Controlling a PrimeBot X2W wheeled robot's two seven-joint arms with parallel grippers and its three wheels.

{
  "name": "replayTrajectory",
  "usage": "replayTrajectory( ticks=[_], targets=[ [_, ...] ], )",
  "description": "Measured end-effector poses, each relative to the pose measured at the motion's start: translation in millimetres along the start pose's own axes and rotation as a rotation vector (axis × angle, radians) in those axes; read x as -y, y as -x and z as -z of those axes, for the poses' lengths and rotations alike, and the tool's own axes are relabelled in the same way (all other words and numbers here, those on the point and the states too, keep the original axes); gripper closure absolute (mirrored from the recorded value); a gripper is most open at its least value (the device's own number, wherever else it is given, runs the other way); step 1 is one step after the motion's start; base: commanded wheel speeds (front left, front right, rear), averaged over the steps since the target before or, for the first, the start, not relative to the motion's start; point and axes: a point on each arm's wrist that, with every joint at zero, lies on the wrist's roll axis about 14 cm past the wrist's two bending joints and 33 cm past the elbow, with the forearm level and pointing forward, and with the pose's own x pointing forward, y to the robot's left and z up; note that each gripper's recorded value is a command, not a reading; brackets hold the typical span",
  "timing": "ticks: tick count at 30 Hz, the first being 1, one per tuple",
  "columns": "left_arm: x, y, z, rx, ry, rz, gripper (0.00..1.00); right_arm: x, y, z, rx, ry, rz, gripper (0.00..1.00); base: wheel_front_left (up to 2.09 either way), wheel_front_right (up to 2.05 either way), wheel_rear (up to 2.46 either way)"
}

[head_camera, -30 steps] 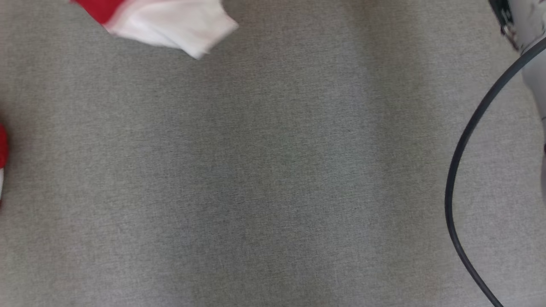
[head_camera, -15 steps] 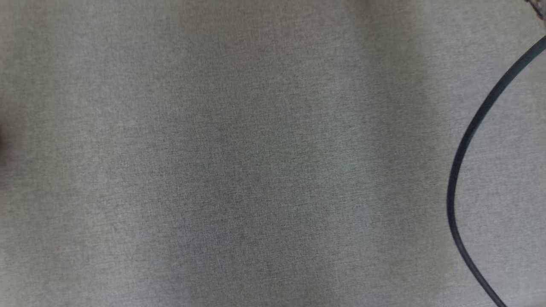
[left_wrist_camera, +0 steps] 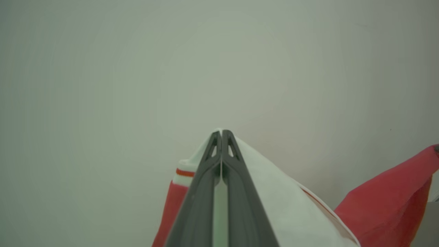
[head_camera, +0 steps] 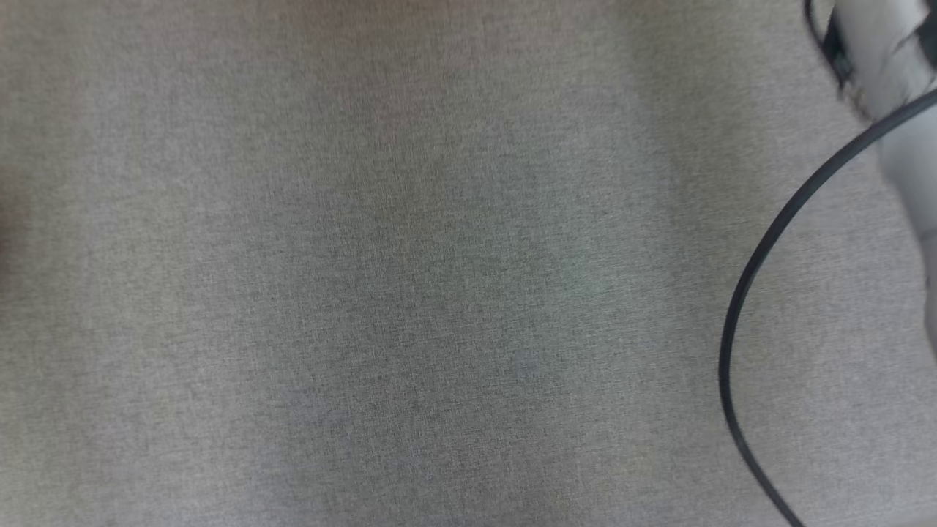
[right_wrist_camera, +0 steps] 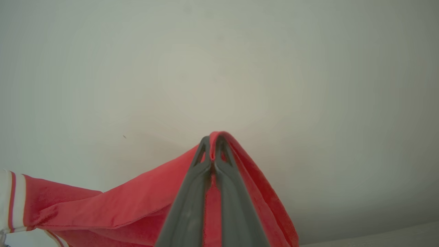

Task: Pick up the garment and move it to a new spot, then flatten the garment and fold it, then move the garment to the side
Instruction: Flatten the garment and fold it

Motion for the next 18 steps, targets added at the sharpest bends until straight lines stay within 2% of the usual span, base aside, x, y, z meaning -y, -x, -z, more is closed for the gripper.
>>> replayTrajectory(
  ticks=[7,9,18],
  targets=[
    [7,42,6,0.000,0.098,-0.021,1.00,-11,39,23,-0.044,-0.067,-0.036,1.00,0.00,0.00,0.00],
    [13,57,6,-0.001,0.142,-0.035,1.00,-10,55,31,-0.065,-0.094,-0.034,1.00,0.00,0.00,0.00],
    [34,143,2,-0.073,0.218,-0.117,1.00,-9,132,61,-0.145,-0.209,0.006,1.00,0.00,0.00,0.00]
  ],
)
